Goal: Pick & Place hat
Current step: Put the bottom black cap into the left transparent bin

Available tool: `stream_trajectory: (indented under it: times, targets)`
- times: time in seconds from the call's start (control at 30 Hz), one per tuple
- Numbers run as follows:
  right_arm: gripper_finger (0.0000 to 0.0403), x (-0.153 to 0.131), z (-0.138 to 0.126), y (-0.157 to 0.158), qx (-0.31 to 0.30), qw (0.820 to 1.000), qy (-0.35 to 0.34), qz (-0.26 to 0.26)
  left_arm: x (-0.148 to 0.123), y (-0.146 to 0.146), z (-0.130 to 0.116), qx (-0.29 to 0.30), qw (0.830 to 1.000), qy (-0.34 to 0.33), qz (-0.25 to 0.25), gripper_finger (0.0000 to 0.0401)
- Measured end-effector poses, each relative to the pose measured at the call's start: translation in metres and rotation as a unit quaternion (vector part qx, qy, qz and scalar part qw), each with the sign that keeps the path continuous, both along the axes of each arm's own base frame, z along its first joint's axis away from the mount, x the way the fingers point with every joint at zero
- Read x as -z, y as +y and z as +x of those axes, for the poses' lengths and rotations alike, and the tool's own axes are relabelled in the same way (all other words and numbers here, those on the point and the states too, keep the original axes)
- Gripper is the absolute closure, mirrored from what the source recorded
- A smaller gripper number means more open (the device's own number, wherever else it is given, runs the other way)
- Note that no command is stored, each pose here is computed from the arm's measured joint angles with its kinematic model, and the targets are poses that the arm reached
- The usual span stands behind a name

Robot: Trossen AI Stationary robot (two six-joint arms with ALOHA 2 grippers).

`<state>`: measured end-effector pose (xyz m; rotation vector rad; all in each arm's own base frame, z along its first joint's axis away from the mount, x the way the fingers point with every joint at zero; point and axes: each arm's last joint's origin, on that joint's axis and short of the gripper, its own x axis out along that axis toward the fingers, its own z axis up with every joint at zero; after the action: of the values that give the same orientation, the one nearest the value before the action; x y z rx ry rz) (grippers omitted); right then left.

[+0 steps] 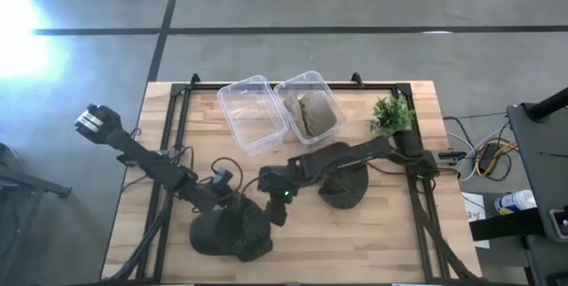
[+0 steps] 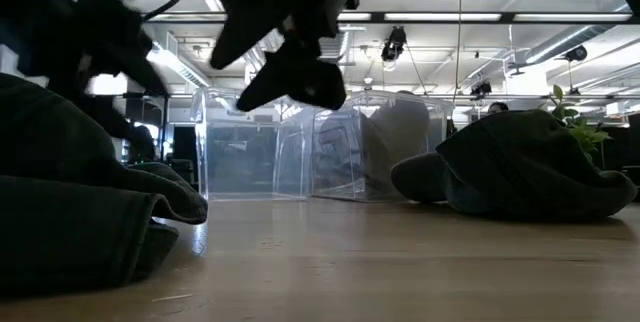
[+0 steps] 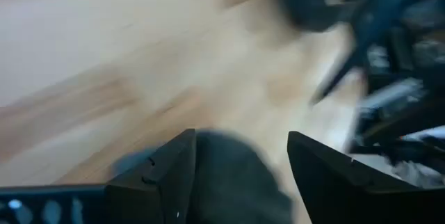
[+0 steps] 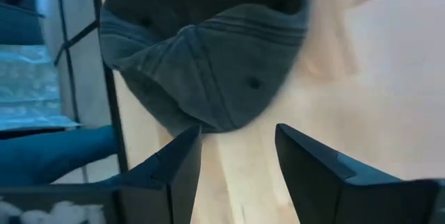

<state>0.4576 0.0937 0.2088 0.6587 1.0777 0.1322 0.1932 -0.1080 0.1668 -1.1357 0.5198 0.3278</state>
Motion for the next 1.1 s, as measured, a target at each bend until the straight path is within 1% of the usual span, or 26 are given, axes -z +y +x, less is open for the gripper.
stream_trajectory:
  times: [0.03, 0.1, 0.2, 0.27, 0.33, 0.43, 0.5, 0.57, 0.63, 0.73, 0.83, 0.9, 1.0, 1.1]
  targets:
    - [0.0223, 0.004, 0.003, 0.004, 0.000, 1.000, 0.002, 0.008, -0.003, 0.000, 0.003, 0.010, 1.000, -0.014, 0.007, 0.0181]
    - [0.0223, 0.010, 0.010, 0.012, 0.001, 1.000, -0.003, 0.022, -0.009, 0.000, 0.005, 0.049, 0.999, -0.009, 0.012, 0.0181]
    - [0.0223, 0.014, 0.025, 0.023, 0.006, 0.998, -0.035, 0.052, -0.023, -0.006, 0.000, 0.133, 0.990, 0.042, -0.002, 0.0181]
    - [0.0223, 0.016, 0.035, 0.028, 0.007, 0.995, -0.058, 0.076, -0.034, -0.012, -0.008, 0.173, 0.981, 0.084, 0.000, 0.0181]
    - [0.0223, 0.019, 0.046, 0.033, 0.006, 0.993, -0.076, 0.089, -0.047, -0.017, -0.017, 0.200, 0.972, 0.120, 0.021, 0.0181]
    - [0.0223, 0.030, 0.061, 0.038, 0.001, 0.992, -0.079, 0.100, -0.064, -0.027, -0.029, 0.228, 0.959, 0.161, 0.039, 0.0181]
    - [0.0223, 0.041, 0.069, 0.041, -0.006, 0.991, -0.071, 0.114, -0.070, -0.034, -0.036, 0.244, 0.952, 0.182, 0.030, 0.0181]
    - [0.0223, 0.052, 0.076, 0.043, -0.008, 0.990, -0.059, 0.127, -0.071, -0.042, -0.043, 0.256, 0.947, 0.193, 0.004, 0.0181]
    - [0.0223, 0.065, 0.080, 0.044, -0.003, 0.991, -0.041, 0.128, -0.070, -0.048, -0.050, 0.254, 0.944, 0.210, -0.021, 0.0181]
    - [0.0223, 0.086, 0.080, 0.043, 0.004, 0.993, 0.002, 0.118, -0.068, -0.056, -0.062, 0.243, 0.941, 0.231, -0.048, 0.0181]
    - [0.0226, 0.095, 0.077, 0.042, 0.016, 0.995, 0.026, 0.094, -0.067, -0.062, -0.073, 0.217, 0.940, 0.255, -0.068, 0.0182]
    - [0.0230, 0.098, 0.075, 0.040, 0.019, 0.995, 0.034, 0.091, -0.064, -0.062, -0.082, 0.190, 0.938, 0.281, -0.070, 0.0182]
    - [0.0237, 0.103, 0.073, 0.039, 0.023, 0.995, 0.044, 0.088, -0.060, -0.061, -0.094, 0.128, 0.941, 0.307, -0.067, 0.0182]
    - [0.0243, 0.105, 0.072, 0.038, 0.037, 0.993, 0.056, 0.094, -0.055, -0.061, -0.101, 0.079, 0.948, 0.298, -0.079, 0.0181]
